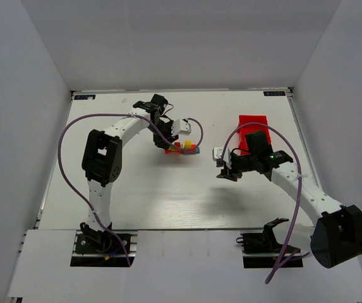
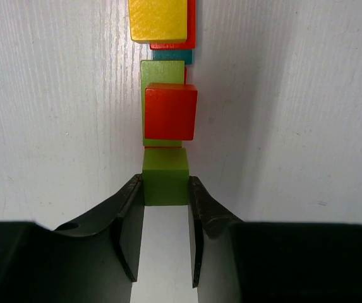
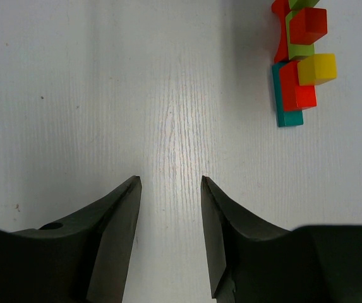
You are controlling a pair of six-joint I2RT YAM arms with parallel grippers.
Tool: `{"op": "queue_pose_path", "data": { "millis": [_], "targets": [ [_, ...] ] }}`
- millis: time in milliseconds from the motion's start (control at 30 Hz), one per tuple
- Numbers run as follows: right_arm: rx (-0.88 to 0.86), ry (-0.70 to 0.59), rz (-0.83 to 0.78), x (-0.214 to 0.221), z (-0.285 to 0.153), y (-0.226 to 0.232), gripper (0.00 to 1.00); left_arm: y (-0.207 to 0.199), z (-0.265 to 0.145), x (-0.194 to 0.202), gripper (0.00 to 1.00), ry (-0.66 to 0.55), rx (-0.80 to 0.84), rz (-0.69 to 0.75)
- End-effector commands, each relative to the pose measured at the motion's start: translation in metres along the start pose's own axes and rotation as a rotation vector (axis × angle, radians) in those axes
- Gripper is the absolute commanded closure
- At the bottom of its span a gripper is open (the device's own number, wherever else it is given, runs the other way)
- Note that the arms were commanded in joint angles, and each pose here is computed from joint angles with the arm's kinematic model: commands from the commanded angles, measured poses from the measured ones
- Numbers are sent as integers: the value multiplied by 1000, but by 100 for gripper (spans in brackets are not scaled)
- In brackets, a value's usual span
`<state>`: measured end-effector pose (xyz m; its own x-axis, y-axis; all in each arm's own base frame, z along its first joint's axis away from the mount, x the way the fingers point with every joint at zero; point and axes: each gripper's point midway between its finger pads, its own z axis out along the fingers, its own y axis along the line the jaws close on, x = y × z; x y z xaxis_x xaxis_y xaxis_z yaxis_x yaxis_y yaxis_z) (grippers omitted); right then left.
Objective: Build the wood block tower
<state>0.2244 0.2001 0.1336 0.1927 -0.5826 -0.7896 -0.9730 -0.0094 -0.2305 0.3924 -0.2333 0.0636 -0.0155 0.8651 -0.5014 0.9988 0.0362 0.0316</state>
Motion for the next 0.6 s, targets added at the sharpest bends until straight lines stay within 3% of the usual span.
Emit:
{"op": "queue_pose_path", "data": {
  "millis": [0,567],
  "targets": [
    [-6,-23,-9,-1,1,2,51,8,-9,-13,78,-28,-28,23],
    [-10,-23,-5,-1,1,4,51,8,-9,-13,67,-28,-28,23]
  ]
}}
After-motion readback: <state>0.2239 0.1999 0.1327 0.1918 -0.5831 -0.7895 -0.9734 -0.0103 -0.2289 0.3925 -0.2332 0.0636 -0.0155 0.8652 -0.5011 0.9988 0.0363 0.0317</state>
